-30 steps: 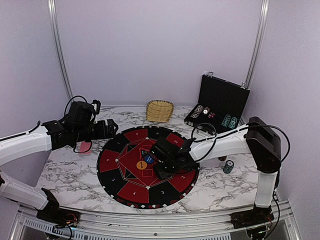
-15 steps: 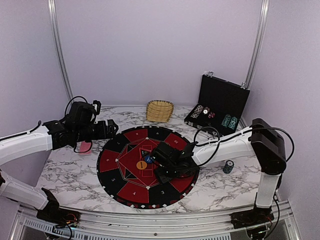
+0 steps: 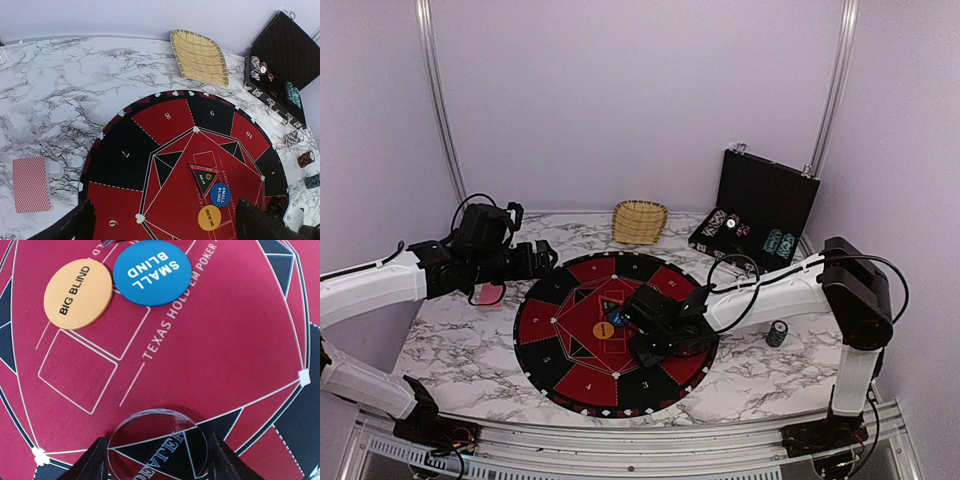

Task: Distribute texas hold em gaming equipment
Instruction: Move the dealer button to position 2.

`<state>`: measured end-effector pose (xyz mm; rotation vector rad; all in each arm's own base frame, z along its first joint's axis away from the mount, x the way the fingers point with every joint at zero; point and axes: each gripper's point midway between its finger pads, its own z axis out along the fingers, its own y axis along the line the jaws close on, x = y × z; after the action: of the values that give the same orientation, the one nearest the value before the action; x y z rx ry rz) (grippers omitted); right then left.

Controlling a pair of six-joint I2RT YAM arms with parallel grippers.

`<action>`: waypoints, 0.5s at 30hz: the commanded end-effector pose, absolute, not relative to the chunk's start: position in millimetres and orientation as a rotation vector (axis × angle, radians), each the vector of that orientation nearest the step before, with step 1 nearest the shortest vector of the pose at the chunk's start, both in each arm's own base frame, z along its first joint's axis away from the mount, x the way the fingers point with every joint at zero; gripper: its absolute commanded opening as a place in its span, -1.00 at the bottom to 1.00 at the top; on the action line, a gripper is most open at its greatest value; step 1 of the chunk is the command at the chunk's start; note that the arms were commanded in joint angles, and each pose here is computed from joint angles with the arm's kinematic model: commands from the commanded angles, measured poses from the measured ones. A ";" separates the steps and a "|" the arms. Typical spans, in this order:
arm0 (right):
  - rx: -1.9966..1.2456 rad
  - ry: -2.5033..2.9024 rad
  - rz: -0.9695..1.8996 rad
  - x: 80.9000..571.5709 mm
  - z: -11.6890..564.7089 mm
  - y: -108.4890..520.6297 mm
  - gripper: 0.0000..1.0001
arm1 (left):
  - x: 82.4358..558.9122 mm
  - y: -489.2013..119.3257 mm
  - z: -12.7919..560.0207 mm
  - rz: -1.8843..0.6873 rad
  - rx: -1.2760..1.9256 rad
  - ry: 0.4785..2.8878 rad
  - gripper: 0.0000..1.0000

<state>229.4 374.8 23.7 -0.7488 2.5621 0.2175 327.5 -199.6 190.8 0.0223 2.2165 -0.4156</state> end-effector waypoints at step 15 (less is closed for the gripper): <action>-0.807 2.640 0.137 216.2 8.2 356.6 0.32 | 328.2 -206.4 192.1 -0.453 0.039 2.235 0.98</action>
<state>229.5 374.5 23.6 -0.7509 2.5612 0.2151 325.9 -202.8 190.0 0.0336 2.2240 -0.4378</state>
